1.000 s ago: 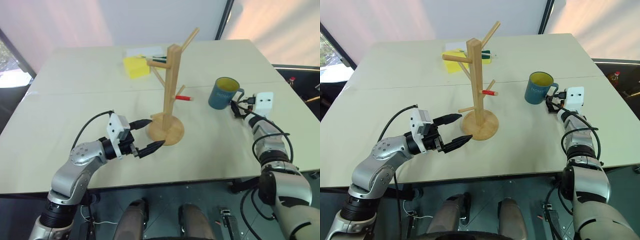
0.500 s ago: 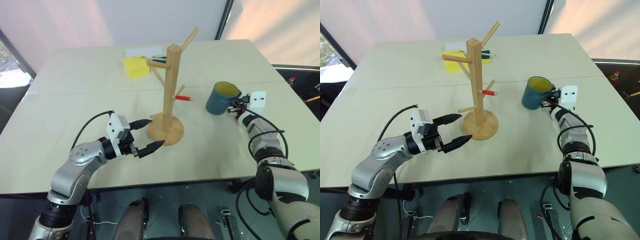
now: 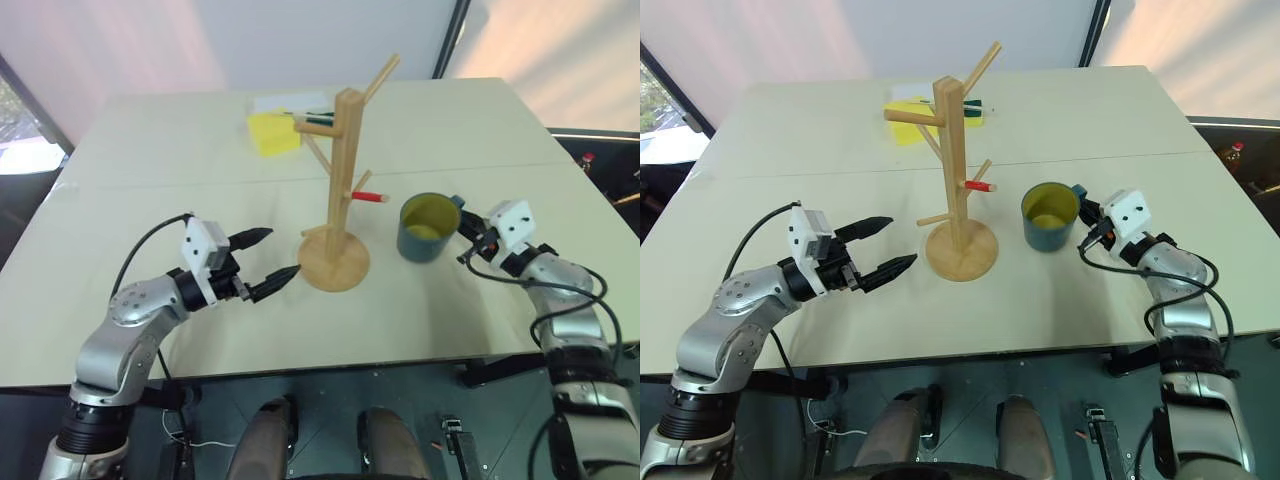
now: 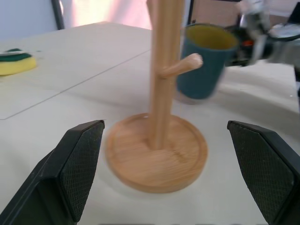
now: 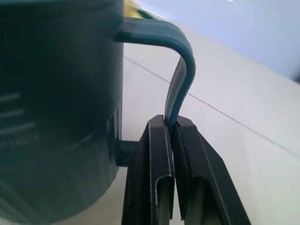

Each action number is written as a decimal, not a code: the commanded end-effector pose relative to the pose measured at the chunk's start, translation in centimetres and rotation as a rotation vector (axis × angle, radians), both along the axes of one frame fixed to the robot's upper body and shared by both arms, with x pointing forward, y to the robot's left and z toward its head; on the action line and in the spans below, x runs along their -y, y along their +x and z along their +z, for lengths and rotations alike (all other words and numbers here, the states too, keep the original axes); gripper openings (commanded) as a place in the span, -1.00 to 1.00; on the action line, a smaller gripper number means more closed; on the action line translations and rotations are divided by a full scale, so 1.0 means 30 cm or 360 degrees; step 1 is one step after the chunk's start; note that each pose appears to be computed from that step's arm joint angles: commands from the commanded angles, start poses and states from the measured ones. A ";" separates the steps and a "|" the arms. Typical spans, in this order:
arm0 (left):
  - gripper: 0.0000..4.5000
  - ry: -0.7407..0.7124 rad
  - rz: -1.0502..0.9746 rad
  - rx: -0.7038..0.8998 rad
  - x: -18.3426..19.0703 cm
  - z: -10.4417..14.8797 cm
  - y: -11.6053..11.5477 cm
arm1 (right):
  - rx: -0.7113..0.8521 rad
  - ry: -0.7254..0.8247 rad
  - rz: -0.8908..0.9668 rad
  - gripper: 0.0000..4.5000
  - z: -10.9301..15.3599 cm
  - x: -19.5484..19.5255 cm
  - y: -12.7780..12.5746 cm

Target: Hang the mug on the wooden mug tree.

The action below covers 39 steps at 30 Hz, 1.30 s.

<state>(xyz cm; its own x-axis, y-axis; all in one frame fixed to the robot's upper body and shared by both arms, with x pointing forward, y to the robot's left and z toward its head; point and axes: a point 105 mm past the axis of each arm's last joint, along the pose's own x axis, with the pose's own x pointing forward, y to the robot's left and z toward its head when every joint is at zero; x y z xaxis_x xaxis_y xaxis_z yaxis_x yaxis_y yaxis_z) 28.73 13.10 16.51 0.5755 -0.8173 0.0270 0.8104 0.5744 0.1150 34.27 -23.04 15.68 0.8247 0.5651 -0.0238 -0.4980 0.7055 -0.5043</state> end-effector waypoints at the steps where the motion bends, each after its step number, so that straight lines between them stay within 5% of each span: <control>1: 1.00 -0.0004 0.0027 0.0100 -0.044 0.047 0.013 | 0.0131 -0.0232 0.0287 -0.98 0.124 -0.121 -0.100; 13: 1.00 -0.0094 -0.0050 0.0146 -0.061 0.120 0.012 | 0.0210 -0.0392 0.0424 -0.98 0.328 -0.255 -0.200; 39: 1.00 -0.0093 -0.0372 0.0137 0.050 0.205 -0.089 | 0.0185 -0.0467 0.0467 -0.98 0.331 -0.360 -0.140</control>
<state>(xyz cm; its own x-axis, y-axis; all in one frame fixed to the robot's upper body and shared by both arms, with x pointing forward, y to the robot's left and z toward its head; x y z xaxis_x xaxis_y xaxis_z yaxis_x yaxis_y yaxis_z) 26.63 11.97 21.71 0.3877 -0.9156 0.1064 0.9088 0.3989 0.1218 30.14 -12.41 24.40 0.6271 0.7593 -0.1738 -0.6246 0.3568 -0.6947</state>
